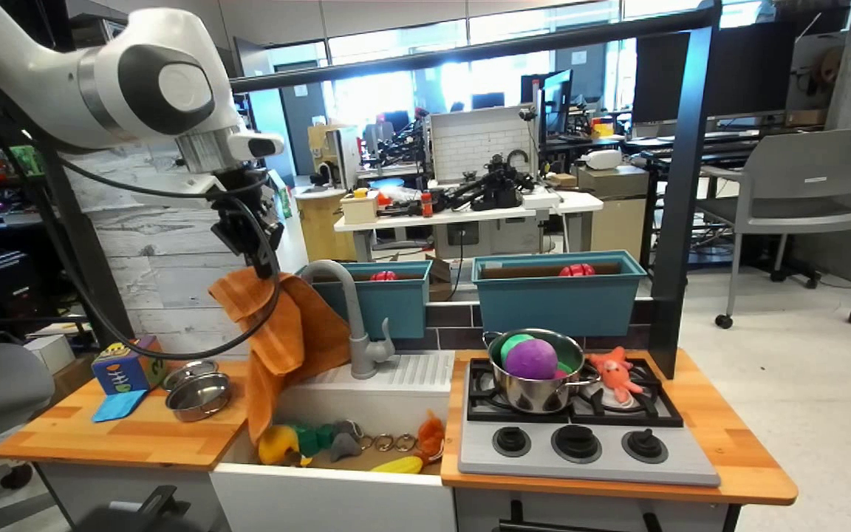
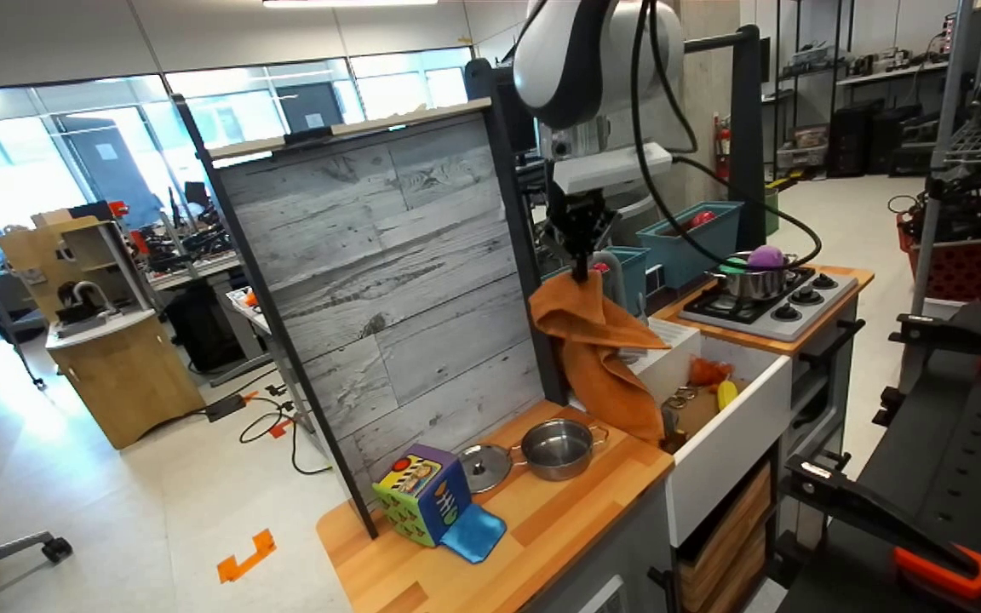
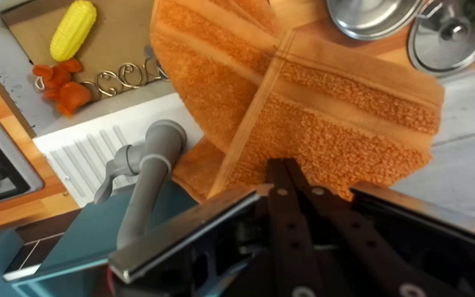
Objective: Hang the towel on the rod
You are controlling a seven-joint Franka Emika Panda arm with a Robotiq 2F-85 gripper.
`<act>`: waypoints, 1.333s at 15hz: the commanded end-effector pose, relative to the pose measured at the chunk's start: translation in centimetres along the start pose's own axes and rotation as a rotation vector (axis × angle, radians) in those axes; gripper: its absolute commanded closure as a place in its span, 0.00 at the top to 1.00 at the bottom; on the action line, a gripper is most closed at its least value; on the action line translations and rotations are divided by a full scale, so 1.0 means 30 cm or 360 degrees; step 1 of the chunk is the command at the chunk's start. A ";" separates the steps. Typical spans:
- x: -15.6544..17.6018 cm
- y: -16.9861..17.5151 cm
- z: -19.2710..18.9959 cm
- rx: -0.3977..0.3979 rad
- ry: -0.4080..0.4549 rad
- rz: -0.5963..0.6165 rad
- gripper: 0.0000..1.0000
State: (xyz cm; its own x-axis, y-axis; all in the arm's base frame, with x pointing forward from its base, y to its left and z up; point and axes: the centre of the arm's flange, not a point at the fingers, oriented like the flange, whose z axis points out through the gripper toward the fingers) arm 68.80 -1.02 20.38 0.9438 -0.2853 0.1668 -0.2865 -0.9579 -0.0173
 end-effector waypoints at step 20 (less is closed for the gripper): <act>0.181 0.257 -1.084 0.1234 0.1126 0.0916 0.00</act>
State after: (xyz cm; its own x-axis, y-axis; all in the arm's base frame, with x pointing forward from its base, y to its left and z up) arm 63.59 -7.68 47.83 0.4242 -0.7795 0.4609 -0.2976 -0.6007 -0.7420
